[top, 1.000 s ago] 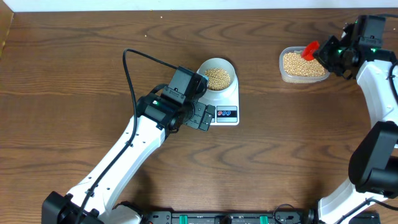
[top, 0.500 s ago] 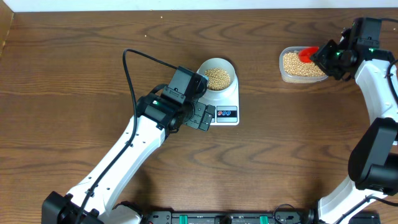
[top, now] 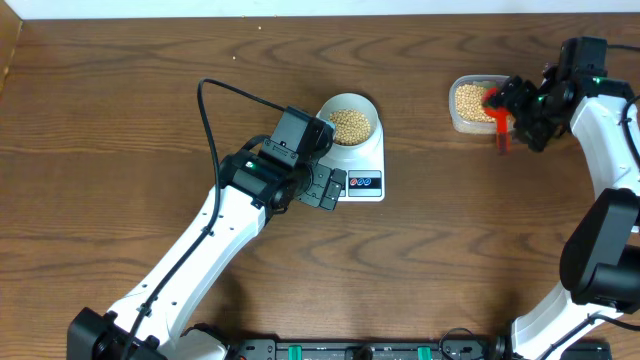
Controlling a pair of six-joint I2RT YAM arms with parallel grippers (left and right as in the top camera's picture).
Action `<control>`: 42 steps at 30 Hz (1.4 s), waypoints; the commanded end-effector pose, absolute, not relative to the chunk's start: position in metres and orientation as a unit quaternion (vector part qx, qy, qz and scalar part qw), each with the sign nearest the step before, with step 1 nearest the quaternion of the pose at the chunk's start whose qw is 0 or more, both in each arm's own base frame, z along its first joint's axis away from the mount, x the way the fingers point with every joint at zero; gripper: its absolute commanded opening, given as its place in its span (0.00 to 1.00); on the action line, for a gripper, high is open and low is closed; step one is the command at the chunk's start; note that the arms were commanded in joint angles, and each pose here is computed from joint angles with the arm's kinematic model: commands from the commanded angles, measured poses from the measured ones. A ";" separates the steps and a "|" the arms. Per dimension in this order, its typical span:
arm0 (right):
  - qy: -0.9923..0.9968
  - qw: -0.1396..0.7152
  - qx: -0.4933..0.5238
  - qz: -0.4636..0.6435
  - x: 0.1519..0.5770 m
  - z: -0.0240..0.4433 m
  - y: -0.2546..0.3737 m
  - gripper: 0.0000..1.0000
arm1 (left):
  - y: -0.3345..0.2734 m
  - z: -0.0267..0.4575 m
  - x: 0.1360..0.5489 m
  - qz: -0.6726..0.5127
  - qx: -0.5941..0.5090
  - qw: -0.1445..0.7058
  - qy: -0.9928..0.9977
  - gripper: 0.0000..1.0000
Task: Scoop item into bowl and weigh 50g on scale
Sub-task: 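Move the red scoop to the soybean tub with the right gripper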
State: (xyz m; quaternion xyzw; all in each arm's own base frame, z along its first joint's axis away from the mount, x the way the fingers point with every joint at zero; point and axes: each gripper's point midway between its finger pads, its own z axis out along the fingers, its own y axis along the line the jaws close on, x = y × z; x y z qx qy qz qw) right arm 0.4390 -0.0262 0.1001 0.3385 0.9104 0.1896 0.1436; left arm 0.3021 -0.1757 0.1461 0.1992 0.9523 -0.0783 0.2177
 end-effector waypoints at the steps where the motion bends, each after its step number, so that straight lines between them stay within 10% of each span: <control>1: 0.912 0.123 0.344 0.184 0.431 0.093 -0.026 0.99 | -0.175 0.150 0.303 -0.077 0.206 0.223 0.950 0.99; 9: 0.921 0.156 0.309 0.177 0.422 0.128 -0.026 0.99 | -0.175 0.150 0.303 -0.077 0.206 0.223 0.950 0.99; 23: 0.877 0.418 0.199 0.130 0.360 0.323 -0.031 0.99 | -0.175 0.150 0.303 -0.077 0.206 0.223 0.950 0.99; 42: 0.832 0.521 0.188 0.019 0.245 0.393 -0.046 0.99 | -0.175 0.150 0.303 -0.077 0.206 0.223 0.950 0.99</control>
